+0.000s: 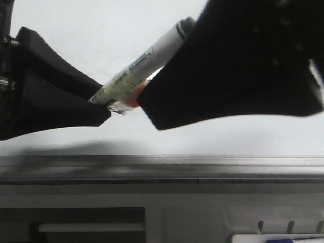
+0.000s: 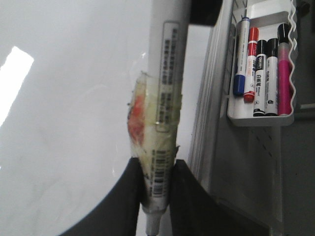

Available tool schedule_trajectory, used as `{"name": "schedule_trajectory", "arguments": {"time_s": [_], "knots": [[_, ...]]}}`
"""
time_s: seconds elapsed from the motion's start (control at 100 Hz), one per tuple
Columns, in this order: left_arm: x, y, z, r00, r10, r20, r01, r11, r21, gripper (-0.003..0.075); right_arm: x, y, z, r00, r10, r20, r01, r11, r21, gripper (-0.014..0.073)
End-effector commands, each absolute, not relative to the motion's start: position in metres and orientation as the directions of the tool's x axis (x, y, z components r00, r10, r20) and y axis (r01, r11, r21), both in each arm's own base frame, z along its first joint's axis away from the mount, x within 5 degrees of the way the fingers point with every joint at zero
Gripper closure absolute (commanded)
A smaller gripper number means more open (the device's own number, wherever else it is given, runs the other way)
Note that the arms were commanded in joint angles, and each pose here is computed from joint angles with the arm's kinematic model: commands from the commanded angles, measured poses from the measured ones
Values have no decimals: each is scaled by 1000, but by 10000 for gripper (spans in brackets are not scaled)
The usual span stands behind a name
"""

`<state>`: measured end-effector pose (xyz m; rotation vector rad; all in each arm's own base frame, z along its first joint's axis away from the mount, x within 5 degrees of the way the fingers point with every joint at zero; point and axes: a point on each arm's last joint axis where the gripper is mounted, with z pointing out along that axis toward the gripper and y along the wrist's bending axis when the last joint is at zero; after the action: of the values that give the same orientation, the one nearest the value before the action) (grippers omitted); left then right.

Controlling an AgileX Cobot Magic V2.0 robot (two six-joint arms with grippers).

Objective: Write number 3 on whiteboard

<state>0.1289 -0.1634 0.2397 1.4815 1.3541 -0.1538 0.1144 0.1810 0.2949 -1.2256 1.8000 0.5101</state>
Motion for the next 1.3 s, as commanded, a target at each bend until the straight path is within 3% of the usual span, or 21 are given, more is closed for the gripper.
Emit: {"name": "schedule_trajectory", "arguments": {"time_s": [0.0, 0.21, 0.38, 0.67, 0.76, 0.88, 0.95, 1.04, 1.19, 1.29], "knots": [[128, -170, 259, 409, 552, -726, 752, 247, 611, 741, 121, 188, 317, -48, -434, -900, -875, 453, -172, 227], [116, -178, 259, 440, 522, -730, 770, 200, 606, 741, 123, 191, 326, 12, -411, -912, -864, 454, -216, 228], [117, -178, 260, 341, 492, -801, 810, 279, 516, 741, 125, 194, 319, -14, -450, -893, -872, 443, -210, 228], [117, -178, 260, 337, 491, -803, 811, 282, 513, 741, 125, 194, 320, -16, -458, -889, -873, 440, -211, 237], [117, -178, 260, 337, 491, -803, 811, 282, 513, 741, 125, 194, 318, -23, -468, -883, -875, 437, -209, 353], [117, -178, 260, 341, 492, -801, 810, 279, 516, 741, 124, 193, 317, -32, -482, -875, -878, 432, -206, 668], [117, -178, 260, 341, 492, -801, 810, 279, 516, 733, 124, 193, 316, -38, -489, -871, -880, 430, -203, 657], [117, -178, 260, 334, 490, -806, 812, 285, 509, 644, 124, 193, 316, -37, -490, -871, -879, 430, -205, 657], [118, -176, 262, 254, 456, -853, 827, 354, 436, 309, 124, 192, 322, -11, -449, -894, -871, 444, -212, 657], [117, -170, 267, 201, 435, -878, 830, 401, 388, 202, 124, 191, 329, -24, -434, -901, -872, 450, -193, 657]]}}
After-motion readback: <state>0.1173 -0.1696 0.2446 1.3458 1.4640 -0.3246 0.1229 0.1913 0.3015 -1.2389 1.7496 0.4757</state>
